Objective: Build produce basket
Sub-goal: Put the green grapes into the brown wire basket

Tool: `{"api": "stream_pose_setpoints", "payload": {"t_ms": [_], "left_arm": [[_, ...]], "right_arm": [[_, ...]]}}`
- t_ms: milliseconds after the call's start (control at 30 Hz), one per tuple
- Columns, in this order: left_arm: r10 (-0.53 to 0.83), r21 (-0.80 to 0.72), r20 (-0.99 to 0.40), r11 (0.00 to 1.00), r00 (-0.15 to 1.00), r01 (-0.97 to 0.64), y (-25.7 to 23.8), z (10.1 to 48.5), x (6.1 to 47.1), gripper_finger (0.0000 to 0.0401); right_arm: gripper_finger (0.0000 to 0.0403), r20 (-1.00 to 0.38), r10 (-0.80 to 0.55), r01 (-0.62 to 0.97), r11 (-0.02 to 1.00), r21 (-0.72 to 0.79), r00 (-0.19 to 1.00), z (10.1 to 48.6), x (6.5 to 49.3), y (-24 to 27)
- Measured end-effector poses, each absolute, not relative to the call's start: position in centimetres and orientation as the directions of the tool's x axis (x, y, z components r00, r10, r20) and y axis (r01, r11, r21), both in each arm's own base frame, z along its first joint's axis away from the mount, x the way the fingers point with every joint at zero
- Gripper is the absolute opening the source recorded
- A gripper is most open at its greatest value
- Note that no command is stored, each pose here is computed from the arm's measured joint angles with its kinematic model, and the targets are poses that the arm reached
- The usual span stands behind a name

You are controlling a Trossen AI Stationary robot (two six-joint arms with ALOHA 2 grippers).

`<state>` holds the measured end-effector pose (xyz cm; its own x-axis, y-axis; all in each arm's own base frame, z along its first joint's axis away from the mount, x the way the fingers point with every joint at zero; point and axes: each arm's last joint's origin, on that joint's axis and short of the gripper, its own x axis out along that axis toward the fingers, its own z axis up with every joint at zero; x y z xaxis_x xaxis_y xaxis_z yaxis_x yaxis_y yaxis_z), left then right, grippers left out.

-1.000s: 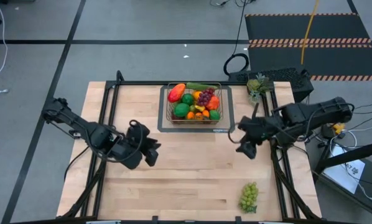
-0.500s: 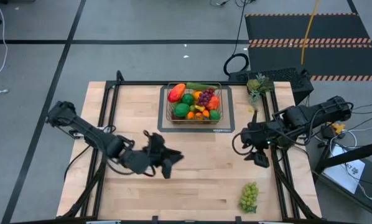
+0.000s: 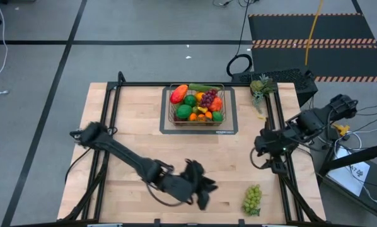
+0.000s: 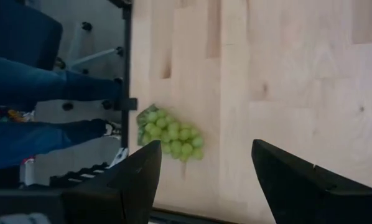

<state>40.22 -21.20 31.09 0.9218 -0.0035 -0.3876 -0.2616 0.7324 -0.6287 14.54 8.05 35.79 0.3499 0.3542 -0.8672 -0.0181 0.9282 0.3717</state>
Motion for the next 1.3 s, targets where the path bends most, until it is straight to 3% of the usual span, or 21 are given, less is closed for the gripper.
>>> {"api": "stream_pose_setpoints", "payload": {"t_ms": [400,633,767,1033,1133,1300], "left_arm": [[-0.126,-0.522,-0.399,0.845,0.908,-0.112,-25.0,28.8,47.5,0.0115],[-0.113,-0.494,-0.467,0.856,0.877,-0.153,-24.8,23.8,49.7,0.0117],[-0.119,-0.503,-0.472,0.850,0.873,-0.156,-24.1,21.1,51.2,0.0142],[-0.176,-0.543,-0.488,0.828,0.855,-0.140,-22.3,16.3,53.4,0.0247],[-0.214,-0.554,-0.510,0.823,0.833,-0.128,-21.8,14.8,53.8,0.0251],[-0.297,-0.582,-0.511,0.810,0.807,-0.070,-21.4,13.6,54.3,0.0221]], "right_arm": [[0.0247,-0.834,0.356,-0.012,0.922,0.387,0.421,36.7,12.0,9.3],[0.0247,-0.803,0.418,-0.064,0.899,0.434,0.425,37.0,11.6,10.8],[0.0247,-0.782,0.456,-0.081,0.880,0.469,0.424,37.2,11.3,11.5],[0.0247,-0.770,0.445,-0.089,0.884,0.458,0.457,37.3,10.5,12.4],[0.0247,-0.767,0.435,-0.095,0.890,0.446,0.472,37.3,10.4,12.6],[0.0247,-0.766,0.426,-0.098,0.895,0.436,0.482,37.3,10.3,12.6]]}}
